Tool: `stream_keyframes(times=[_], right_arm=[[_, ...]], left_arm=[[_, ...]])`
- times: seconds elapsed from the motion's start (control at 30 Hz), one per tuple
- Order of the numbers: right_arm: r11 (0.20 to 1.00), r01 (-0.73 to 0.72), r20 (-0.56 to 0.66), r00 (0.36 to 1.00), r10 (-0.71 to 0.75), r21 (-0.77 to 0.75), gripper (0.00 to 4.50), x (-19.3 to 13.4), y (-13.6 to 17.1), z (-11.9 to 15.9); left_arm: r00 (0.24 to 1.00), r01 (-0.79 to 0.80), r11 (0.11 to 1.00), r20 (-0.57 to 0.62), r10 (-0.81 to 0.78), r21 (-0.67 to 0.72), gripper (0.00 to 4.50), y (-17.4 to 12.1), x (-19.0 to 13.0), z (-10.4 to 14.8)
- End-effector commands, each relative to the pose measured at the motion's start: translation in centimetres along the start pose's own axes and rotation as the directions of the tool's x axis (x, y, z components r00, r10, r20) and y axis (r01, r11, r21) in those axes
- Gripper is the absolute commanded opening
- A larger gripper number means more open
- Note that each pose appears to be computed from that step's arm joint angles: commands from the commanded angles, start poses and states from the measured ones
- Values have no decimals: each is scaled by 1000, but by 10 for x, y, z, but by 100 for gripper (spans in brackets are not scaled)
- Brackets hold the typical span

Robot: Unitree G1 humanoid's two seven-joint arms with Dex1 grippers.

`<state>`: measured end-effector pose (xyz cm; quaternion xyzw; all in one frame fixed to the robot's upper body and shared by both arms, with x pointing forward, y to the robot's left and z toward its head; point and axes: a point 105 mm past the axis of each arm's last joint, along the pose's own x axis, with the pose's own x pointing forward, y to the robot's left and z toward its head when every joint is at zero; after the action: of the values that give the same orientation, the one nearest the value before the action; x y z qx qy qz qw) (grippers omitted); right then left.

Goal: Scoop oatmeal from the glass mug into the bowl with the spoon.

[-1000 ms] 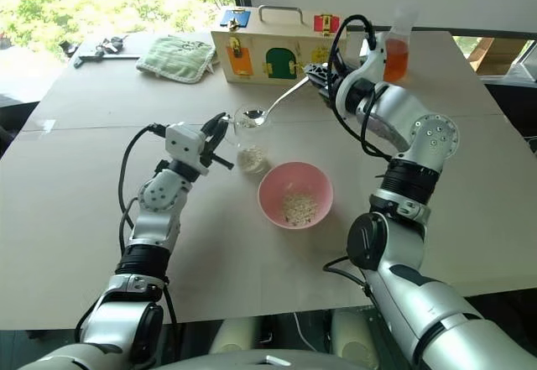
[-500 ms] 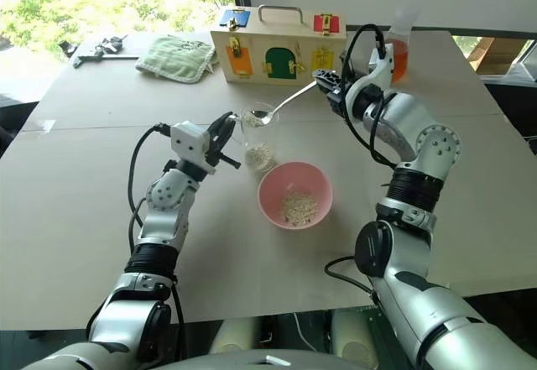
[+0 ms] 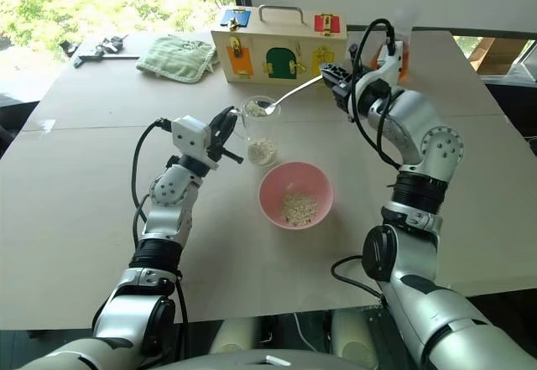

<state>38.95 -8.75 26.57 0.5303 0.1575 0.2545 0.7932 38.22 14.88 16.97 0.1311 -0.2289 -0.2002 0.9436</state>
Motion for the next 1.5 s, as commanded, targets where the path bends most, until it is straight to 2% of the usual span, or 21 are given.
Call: stream_keyframes(times=[0.03,0.3,0.63,0.9,1.2,1.4,1.5], right_arm=[[998,-65,30,997,66,-20,0,-8,16,5],[988,-122,26,992,125,-98,0,-15,20,5],[982,-179,48,982,183,-63,0,-21,33,9],[967,-244,1,970,245,-73,0,-37,44,5],[961,-249,-80,967,240,-117,0,-61,24,-9],[973,-175,-129,979,157,-147,0,-74,-8,-27],[975,-139,-128,985,117,-176,0,-78,-16,-25]], left_arm=[[996,-44,999,77,44,3,3,12,5,18],[996,-37,999,77,37,-2,3,10,5,18],[998,-10,1000,66,10,5,3,8,2,14],[999,-5,1000,47,5,-2,3,5,-1,7],[1000,-6,1000,30,7,-10,3,5,-4,1],[1000,-2,1000,24,2,-9,3,5,-4,-1],[1000,2,1000,19,-2,-8,3,5,-5,-2]])
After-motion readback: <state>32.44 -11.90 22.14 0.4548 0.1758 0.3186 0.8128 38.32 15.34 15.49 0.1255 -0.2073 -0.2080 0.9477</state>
